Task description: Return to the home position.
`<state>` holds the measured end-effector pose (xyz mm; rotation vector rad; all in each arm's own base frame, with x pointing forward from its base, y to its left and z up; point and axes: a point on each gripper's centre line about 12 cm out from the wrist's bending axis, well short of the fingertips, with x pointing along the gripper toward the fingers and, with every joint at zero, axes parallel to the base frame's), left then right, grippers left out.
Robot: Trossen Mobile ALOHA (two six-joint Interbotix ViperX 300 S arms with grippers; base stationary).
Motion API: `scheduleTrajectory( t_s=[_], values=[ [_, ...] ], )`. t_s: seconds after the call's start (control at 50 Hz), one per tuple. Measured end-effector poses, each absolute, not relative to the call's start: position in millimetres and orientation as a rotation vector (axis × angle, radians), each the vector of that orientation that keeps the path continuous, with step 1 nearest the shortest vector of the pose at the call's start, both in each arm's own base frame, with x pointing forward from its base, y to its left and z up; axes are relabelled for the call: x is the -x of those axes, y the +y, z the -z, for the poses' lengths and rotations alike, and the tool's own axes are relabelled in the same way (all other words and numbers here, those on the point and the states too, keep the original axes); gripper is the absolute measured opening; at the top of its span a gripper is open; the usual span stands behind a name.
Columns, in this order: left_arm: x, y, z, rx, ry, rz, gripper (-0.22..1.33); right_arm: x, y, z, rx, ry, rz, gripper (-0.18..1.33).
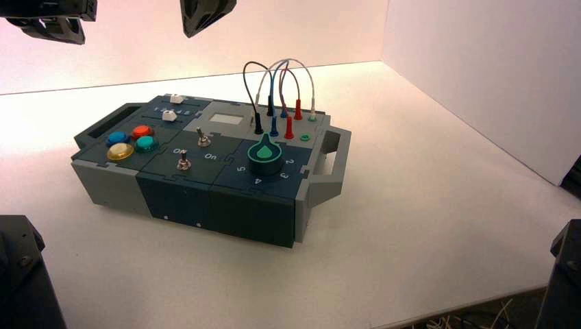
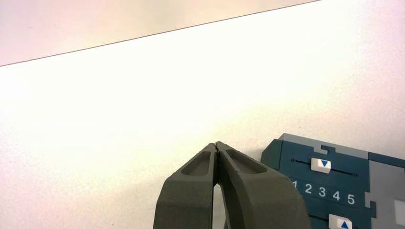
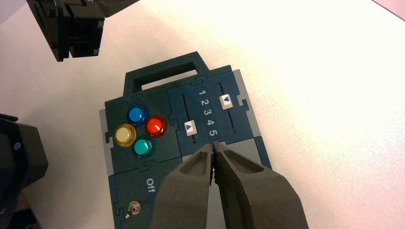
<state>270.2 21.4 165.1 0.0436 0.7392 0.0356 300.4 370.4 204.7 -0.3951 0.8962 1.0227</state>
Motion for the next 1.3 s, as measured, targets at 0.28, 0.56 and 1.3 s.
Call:
scheduleTrajectory(
  t_s=[0.28, 0.56, 1.3],
  values=[
    [-270.3, 21.4, -164.3, -0.043, 0.742, -0.035, -0.17, -300.5, 370.6, -204.1, 0.395, 0.896, -1.023, -0.09],
    [-270.3, 21.4, -164.7, -0.042, 0.741, -0.036, -0.17, -300.7, 370.5, -204.9, 0.395, 0.893, -1.023, -0.09],
    [-230.0, 10.1, -229.6, 0.02, 0.58, -0.013, -0.17, -323.9, 301.1, -219.1, 0.304, 0.813, -0.859, -0.09]
  ],
)
